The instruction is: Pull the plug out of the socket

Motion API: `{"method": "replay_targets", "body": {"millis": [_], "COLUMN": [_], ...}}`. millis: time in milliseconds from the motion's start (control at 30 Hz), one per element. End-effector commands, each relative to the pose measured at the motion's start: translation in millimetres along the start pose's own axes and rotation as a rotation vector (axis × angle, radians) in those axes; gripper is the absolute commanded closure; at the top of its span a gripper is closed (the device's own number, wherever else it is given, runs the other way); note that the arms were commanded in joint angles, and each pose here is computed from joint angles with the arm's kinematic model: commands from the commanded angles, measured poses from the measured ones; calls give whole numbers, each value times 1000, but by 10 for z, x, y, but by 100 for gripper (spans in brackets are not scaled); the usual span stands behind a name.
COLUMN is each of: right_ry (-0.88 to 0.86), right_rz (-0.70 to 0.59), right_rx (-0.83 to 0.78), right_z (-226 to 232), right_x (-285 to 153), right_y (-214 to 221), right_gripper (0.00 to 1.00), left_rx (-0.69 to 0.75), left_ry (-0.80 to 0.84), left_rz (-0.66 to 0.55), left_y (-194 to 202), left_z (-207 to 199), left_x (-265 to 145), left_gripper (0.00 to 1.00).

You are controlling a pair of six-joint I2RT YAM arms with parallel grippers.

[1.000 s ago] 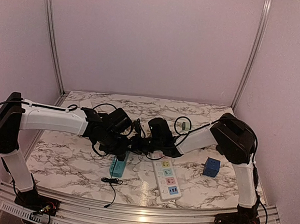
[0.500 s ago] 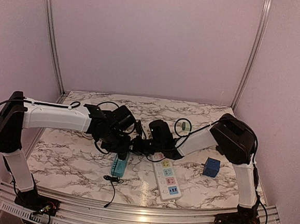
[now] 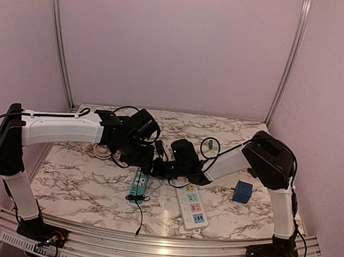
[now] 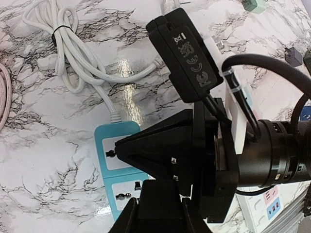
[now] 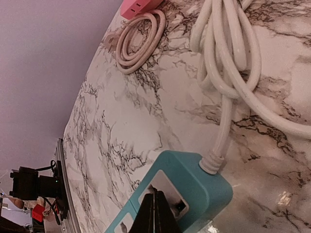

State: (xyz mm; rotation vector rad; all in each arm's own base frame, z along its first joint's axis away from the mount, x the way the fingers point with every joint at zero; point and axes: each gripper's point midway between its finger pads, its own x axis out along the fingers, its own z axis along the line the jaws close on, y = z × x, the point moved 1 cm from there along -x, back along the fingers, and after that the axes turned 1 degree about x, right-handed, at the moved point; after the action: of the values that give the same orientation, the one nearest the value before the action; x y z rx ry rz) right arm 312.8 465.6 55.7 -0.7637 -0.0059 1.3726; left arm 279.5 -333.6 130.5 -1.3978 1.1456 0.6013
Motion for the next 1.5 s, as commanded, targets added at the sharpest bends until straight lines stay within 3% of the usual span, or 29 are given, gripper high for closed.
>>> {"method": "replay_targets", "body": {"millis": [0,200,600,900,1133,1467], "right_ry": [154,128,57,82,141,183], "right_rz": [81,55,-25,-62,-102,-125], "right_rx": [35,9,-96,-165,-224,-235], "right_z": [-334,-126,584,811,827,739], "right_x": [-36,-50,-242,-518,-780,-976], "right_y": [251,61,-523,-680,-770,-793], "right_gripper": [96,95,89,86,84,83], "left_rx": [-18,-135,-456,-684,-854,-914], "left_ry": [-32,-90,-261,-286,-92,-44], "left_rz": [-49,-112,-254,-315,-423,-381], "left_y": [-93,-100,165,432,452,599], "left_z": [201,662,2023,2822,3083,3129], "left_x": [-280,-437,-691,-640,-451,-220], "left_gripper": [100,100,100,96,92,87]}}
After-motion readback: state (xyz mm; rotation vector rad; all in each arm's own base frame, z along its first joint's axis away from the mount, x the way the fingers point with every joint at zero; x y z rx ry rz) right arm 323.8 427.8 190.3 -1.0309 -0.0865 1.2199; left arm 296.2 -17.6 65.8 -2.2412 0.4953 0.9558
